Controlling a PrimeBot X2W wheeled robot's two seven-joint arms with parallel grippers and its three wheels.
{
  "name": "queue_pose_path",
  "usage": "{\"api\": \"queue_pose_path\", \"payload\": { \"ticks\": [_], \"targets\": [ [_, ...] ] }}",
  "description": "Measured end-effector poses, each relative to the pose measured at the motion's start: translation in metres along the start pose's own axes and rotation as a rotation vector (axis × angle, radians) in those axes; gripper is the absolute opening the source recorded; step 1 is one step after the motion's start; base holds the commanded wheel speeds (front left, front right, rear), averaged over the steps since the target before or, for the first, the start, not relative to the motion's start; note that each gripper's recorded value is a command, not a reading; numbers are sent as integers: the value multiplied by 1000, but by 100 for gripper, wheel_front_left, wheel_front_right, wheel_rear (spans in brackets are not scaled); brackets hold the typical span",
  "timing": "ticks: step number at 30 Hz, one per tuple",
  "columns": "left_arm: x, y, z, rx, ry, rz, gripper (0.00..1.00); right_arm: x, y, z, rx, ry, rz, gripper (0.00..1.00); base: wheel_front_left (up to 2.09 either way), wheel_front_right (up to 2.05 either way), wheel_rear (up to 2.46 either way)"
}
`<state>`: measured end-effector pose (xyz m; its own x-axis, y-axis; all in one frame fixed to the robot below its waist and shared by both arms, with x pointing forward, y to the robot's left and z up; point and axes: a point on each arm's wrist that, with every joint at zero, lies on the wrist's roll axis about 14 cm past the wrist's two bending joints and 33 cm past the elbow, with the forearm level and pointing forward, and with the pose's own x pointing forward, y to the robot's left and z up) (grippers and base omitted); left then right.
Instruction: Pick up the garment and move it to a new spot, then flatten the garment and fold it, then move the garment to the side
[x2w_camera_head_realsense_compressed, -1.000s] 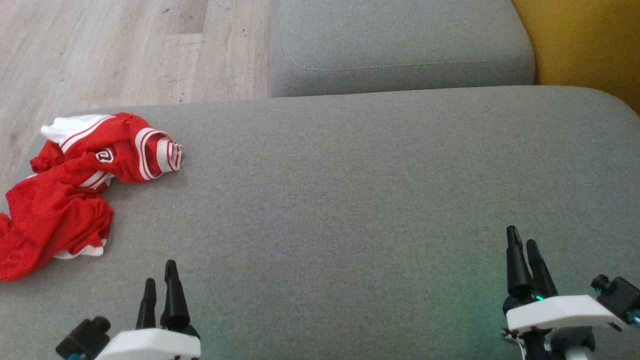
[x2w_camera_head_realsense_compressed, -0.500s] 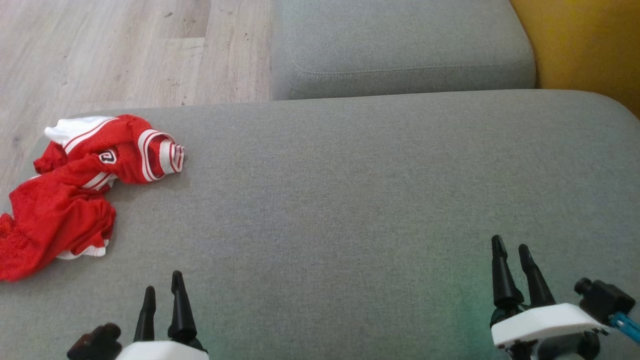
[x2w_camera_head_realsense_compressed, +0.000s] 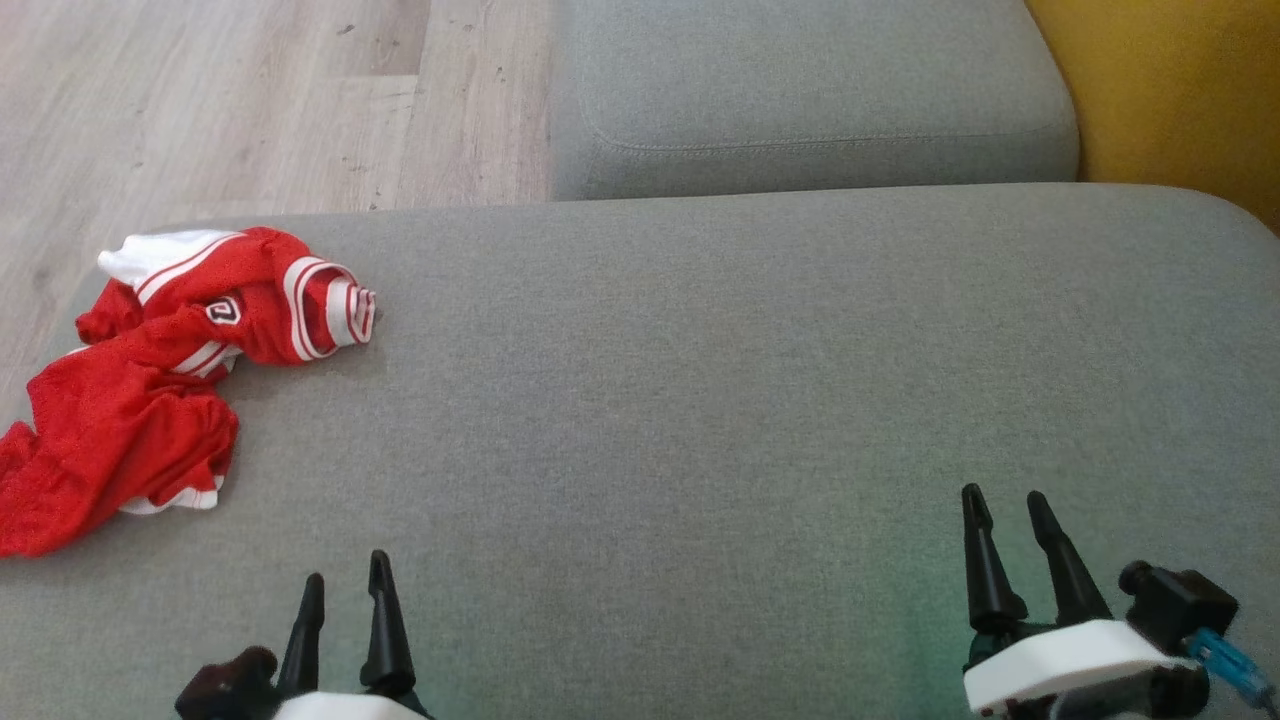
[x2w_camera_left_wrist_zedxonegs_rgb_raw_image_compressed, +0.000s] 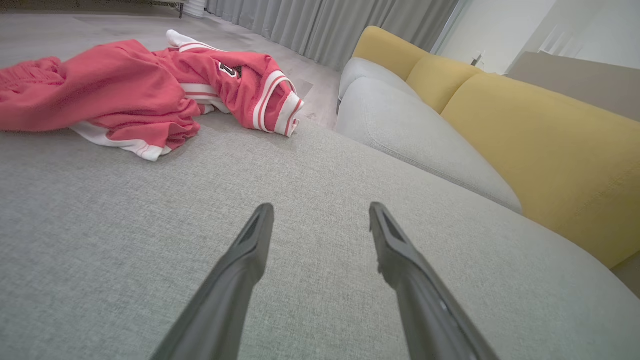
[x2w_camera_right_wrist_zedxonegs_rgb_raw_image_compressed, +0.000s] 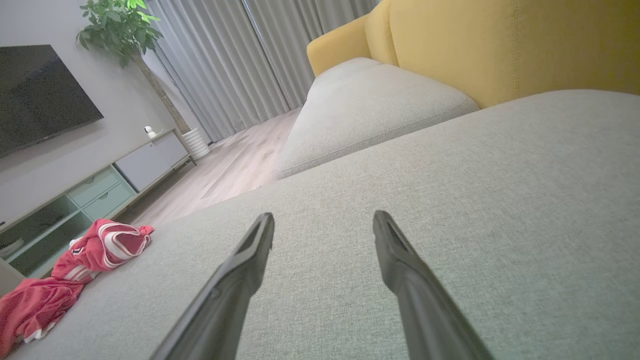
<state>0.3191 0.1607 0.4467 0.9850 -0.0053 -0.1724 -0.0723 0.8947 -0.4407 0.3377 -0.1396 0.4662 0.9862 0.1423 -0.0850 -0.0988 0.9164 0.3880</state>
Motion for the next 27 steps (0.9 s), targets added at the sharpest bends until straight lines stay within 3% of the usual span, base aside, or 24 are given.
{"api": "queue_pose_path", "payload": {
  "ticks": [27],
  "targets": [
    [-5, -2, -7, 276, 0, -11, 100, 1, 30, -6, -345, -19, 132, 100, 0, 0, 0]
  ]
}}
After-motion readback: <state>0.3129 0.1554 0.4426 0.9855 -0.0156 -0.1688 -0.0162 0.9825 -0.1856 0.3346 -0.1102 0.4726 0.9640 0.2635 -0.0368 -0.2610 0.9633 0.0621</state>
